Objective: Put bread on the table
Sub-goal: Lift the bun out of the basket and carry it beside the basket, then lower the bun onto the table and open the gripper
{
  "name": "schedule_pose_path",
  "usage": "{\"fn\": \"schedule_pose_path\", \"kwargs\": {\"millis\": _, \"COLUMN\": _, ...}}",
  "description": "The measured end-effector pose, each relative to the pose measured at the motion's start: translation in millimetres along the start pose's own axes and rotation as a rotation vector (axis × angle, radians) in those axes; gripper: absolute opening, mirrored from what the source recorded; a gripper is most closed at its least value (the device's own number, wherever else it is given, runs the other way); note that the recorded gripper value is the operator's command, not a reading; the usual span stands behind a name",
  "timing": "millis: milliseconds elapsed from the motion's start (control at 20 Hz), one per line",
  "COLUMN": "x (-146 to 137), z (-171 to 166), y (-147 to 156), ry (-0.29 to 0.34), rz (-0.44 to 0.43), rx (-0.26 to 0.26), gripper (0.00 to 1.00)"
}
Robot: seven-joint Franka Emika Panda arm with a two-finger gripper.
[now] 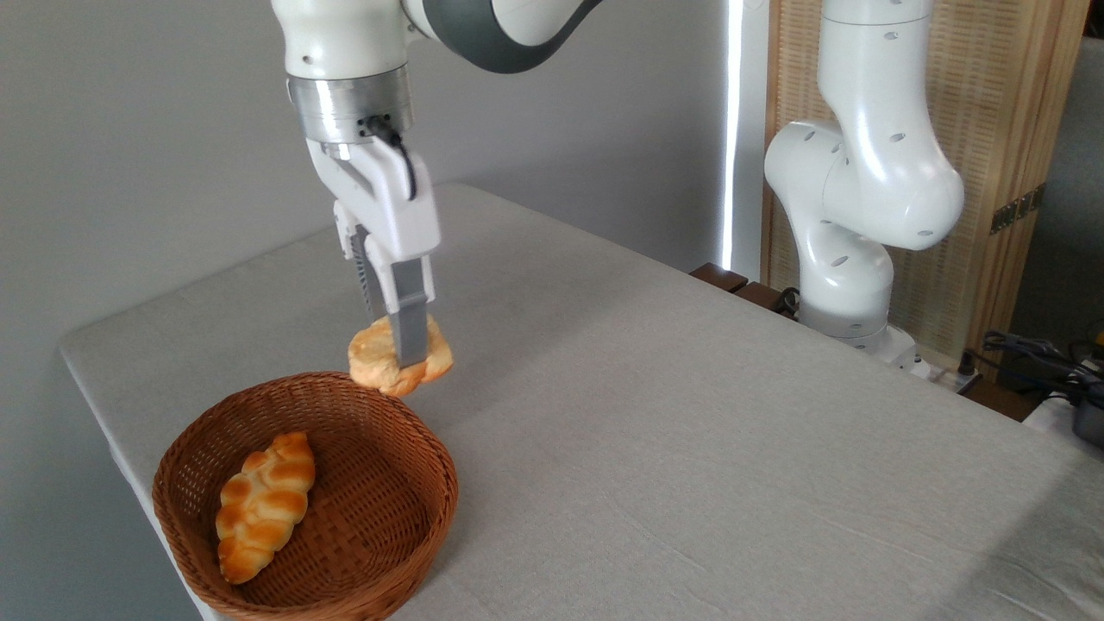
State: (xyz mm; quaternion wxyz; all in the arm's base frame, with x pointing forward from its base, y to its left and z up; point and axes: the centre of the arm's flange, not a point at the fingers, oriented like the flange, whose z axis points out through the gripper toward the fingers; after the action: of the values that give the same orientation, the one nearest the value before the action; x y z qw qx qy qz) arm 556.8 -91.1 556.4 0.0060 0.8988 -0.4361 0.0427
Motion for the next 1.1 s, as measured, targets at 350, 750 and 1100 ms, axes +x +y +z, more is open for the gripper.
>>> {"fn": "schedule_pose_path", "kwargs": {"millis": 350, "x": 11.4, "z": 46.9, "y": 73.7, "ry": -0.082, "rz": -0.106, "rx": -0.070, "gripper": 0.58}}
{"fn": "schedule_pose_path", "kwargs": {"millis": 750, "x": 37.8, "z": 109.8, "y": 109.0, "ry": -0.055, "rz": -0.092, "rx": -0.105, "gripper": 1.00}}
{"fn": "schedule_pose_path", "kwargs": {"millis": 1100, "x": 41.3, "z": 119.7, "y": 110.3, "ry": -0.065, "rz": -0.092, "rx": -0.112, "gripper": 1.00}}
